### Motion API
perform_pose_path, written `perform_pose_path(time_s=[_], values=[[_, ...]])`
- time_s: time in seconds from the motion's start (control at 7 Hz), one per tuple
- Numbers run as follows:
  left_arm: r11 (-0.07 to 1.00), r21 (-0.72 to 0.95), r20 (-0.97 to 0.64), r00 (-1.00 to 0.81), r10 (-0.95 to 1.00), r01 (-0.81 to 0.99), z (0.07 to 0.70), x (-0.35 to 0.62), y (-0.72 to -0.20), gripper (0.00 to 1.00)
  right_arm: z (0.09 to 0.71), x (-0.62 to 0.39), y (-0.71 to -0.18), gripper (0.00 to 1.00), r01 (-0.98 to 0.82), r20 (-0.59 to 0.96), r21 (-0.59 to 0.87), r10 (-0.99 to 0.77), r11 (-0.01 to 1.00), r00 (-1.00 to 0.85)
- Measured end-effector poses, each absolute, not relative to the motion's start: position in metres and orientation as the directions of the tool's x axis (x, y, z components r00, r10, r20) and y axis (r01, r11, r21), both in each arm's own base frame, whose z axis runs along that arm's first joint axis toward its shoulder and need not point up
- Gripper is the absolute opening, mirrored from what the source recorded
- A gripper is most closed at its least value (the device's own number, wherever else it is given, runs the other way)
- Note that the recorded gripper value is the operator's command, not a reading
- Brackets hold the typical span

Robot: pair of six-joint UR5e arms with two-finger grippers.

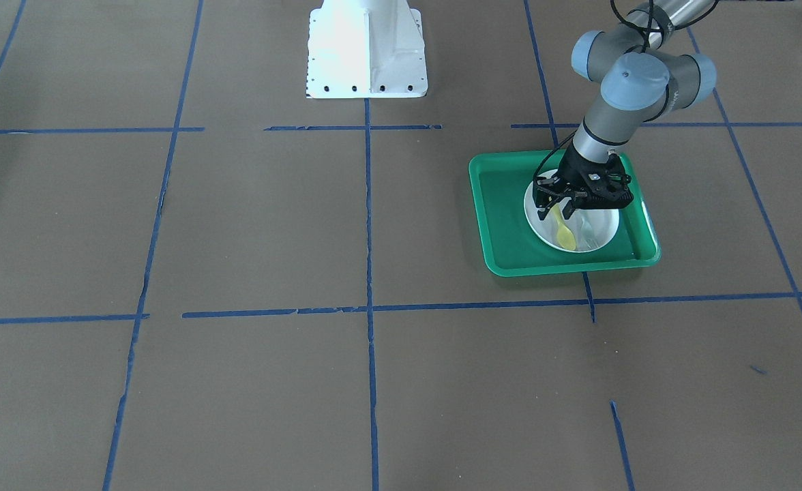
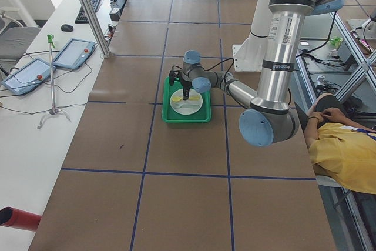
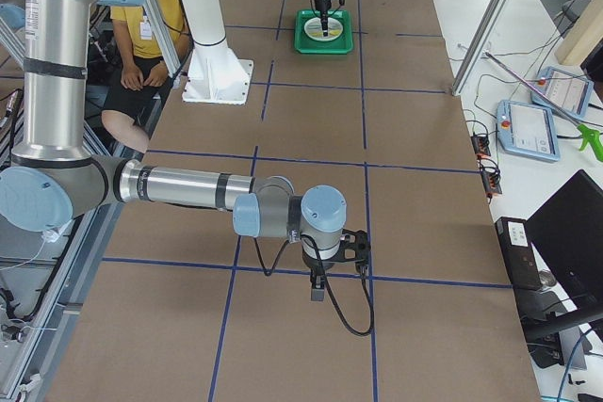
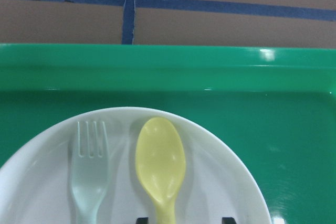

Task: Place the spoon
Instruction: 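Lower the left gripper and close it on the yellow spoon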

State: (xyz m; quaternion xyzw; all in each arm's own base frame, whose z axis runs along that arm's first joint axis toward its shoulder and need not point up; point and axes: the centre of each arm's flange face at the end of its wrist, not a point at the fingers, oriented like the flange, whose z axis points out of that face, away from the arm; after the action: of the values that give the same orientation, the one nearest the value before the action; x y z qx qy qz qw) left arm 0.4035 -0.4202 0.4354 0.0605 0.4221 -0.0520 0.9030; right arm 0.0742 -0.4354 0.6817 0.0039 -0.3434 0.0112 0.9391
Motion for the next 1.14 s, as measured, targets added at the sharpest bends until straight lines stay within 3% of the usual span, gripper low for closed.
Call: perform_pose_path(time_s=[0.14,0.29,0.43,1.14], values=[[0.988,0.059,-0.764,0.643,-0.048,0.145,0.4392,0.4054,-0.4199,0.49,0.6816,0.0742,-0.4354,1.0,-0.024,0.645,0.0,0.018,1.0,0.764],[0.988,0.056,-0.761,0.647,-0.051,0.144,0.4421,0.4062,-0.4201,0.31,0.6816,0.0742,-0.4354,1.0,-0.024,0.645,0.0,0.018,1.0,0.764],[0.988,0.054,-0.759,0.649,-0.052,0.143,0.4436,0.4067,-0.4199,0.0,0.6816,0.0742,-0.4354,1.0,-0.024,0.645,0.0,0.018,1.0,0.764],[0.987,0.062,-0.766,0.641,-0.047,0.147,0.4379,0.3968,-0.4204,0.0,0.6817,0.0742,-0.4354,1.0,-0.024,0.645,0.0,0.018,1.0,0.764]])
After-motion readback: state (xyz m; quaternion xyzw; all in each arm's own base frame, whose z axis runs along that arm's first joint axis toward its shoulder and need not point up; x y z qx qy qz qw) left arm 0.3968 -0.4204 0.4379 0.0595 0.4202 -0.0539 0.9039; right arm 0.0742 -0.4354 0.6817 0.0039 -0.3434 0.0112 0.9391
